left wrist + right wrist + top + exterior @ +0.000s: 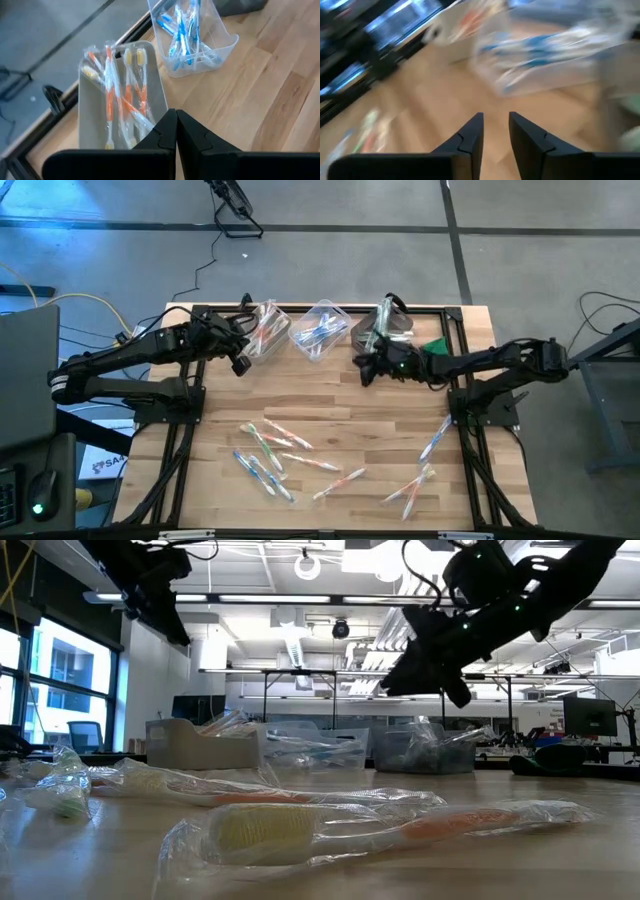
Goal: Pick & Place Toothbrushes
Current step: Put the blue toothbrush into the transparent bin
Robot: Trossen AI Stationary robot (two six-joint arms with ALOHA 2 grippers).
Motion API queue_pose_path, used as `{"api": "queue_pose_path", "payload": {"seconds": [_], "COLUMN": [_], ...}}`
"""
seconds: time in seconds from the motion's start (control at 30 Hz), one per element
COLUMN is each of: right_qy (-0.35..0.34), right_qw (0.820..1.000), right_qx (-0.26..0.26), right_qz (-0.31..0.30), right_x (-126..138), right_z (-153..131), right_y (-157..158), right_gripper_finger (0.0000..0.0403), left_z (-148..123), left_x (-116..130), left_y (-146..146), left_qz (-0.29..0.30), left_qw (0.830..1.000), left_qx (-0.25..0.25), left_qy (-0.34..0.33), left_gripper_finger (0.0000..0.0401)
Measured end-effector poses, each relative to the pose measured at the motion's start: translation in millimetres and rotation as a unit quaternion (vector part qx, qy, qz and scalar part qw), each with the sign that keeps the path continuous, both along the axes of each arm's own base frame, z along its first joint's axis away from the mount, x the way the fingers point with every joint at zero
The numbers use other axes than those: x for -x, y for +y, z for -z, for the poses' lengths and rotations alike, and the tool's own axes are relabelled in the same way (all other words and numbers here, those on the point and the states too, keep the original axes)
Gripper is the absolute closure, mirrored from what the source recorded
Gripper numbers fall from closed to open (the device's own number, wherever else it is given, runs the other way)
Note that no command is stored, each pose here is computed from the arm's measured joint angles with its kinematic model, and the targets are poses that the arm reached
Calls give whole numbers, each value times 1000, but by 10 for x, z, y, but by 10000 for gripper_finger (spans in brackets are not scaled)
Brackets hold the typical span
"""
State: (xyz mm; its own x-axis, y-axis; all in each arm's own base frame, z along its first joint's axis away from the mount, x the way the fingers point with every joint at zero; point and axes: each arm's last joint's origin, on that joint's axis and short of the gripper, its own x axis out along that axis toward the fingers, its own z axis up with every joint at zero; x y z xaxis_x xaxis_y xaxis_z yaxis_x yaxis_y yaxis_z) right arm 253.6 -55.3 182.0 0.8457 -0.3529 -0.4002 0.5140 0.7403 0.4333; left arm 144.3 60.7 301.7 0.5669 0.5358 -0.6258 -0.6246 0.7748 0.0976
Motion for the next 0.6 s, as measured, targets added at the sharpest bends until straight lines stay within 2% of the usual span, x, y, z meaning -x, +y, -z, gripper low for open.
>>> {"api": "queue_pose_path", "payload": {"seconds": [0.13,0.2,0.37,0.47,0.6], "right_qy": [-3,-8,-15,-12,-6], "right_qw": [998,995,986,981,985], "right_qx": [-11,-8,6,13,-3], "right_qz": [-63,-94,-166,-191,-175], "right_x": [-40,-57,-77,-65,-16], "right_z": [-1,-11,-32,-39,-55], "right_y": [215,321,554,695,829], "right_gripper_finger": [339,346,361,370,386], "left_z": [4,22,210,367,531], "left_x": [-6,-51,-177,-240,-260], "left_y": [0,-7,-82,-149,-226], "left_qz": [-22,-12,67,114,155], "left_qw": [999,999,994,988,983], "left_qx": [21,13,-38,-28,-4], "left_qy": [-18,-31,-72,-96,-94], "left_gripper_finger": [400,400,400,400,400]}}
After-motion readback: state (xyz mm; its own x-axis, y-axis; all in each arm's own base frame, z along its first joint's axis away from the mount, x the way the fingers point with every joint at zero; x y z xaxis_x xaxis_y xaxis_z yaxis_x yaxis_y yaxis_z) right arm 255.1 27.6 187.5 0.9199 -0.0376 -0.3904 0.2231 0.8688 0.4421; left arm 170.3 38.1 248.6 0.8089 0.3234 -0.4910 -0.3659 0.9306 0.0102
